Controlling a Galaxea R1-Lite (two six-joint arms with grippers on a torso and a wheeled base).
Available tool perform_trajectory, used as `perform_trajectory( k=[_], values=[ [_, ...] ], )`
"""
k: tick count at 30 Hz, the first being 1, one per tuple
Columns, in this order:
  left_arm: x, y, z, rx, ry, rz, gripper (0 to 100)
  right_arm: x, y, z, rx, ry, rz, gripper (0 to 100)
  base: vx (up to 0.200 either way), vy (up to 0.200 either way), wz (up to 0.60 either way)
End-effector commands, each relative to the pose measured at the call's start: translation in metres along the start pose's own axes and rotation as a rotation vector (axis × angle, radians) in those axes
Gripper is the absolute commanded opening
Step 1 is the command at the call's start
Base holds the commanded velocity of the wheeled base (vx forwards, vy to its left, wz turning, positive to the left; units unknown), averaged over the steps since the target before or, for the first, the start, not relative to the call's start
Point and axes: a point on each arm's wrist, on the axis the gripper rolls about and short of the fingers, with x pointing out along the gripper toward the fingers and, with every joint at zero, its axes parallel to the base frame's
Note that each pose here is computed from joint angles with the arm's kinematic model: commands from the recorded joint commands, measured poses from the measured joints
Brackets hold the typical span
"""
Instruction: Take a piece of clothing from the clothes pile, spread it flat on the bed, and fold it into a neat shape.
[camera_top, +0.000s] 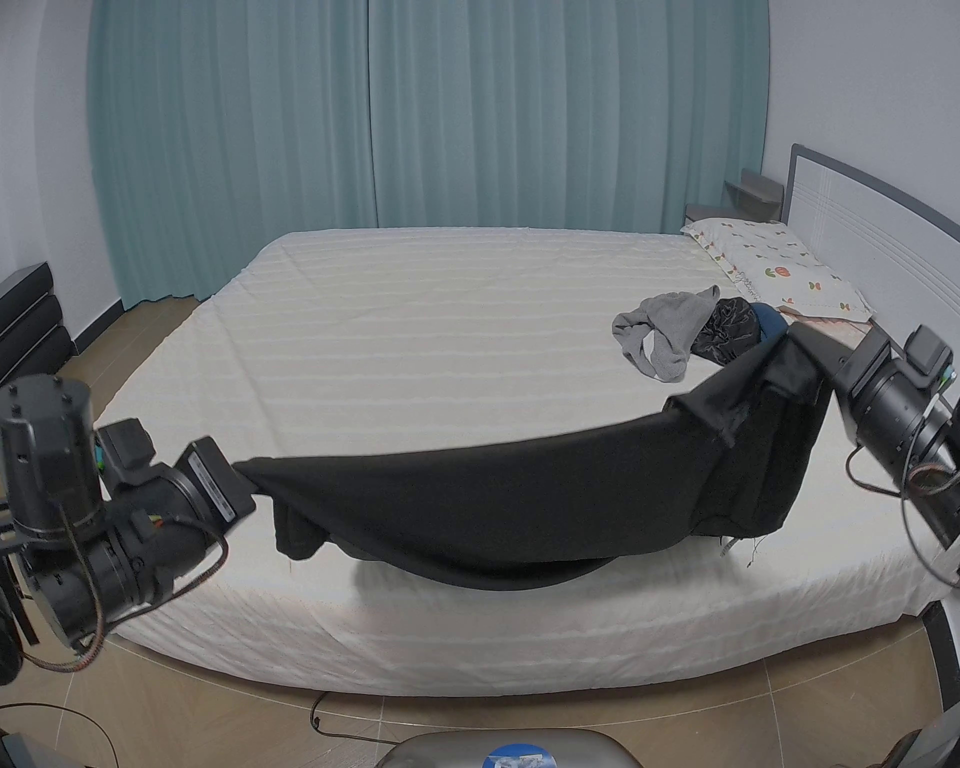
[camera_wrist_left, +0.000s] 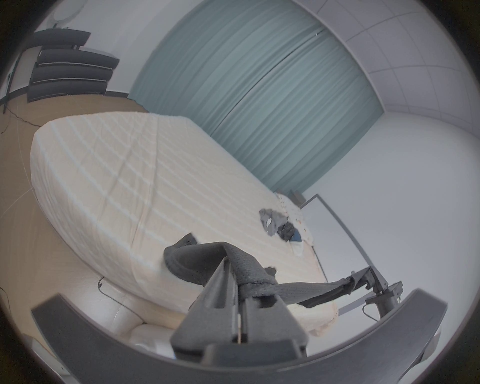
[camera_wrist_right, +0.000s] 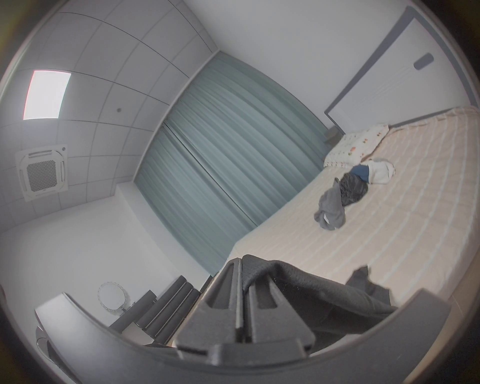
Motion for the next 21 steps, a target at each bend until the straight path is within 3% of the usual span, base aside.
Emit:
perform_trajectory(
  k=[1, 5, 9, 11, 13, 15, 21],
  values=[
    [-0.022, -0.022, 0.03, -0.03, -0.124, -0.069, 0, -0.02, 0.034, 0.048, 0.001, -0.128, 0.094, 0, 0.0, 0.0, 0.0],
    [-0.015, -0.037, 0.05, -0.012, -0.16, -0.054, 0, -0.001, 0.052, 0.08, -0.018, -0.155, 0.099, 0, 0.0, 0.0, 0.0],
    [0.005, -0.045, 0.064, -0.023, -0.194, -0.029, 0, 0.02, 0.061, 0.092, -0.025, -0.158, 0.118, 0, 0.0, 0.0, 0.0],
    [0.03, -0.048, 0.075, -0.029, -0.209, 0.005, 0, 0.05, 0.053, 0.083, -0.033, -0.118, 0.076, 0, 0.0, 0.0, 0.0],
    [0.031, -0.049, 0.076, -0.03, -0.211, 0.005, 0, 0.051, 0.052, 0.082, -0.034, -0.116, 0.073, 0, 0.0, 0.0, 0.0],
    [0.064, -0.047, 0.073, -0.026, -0.187, 0.044, 0, 0.082, 0.034, 0.065, -0.039, -0.068, 0.02, 0, 0.0, 0.0, 0.0],
    [0.123, -0.039, 0.08, -0.04, -0.178, 0.077, 0, 0.137, 0.008, 0.043, -0.022, -0.066, -0.015, 0, 0.2, 0.0, 0.0]
  ],
)
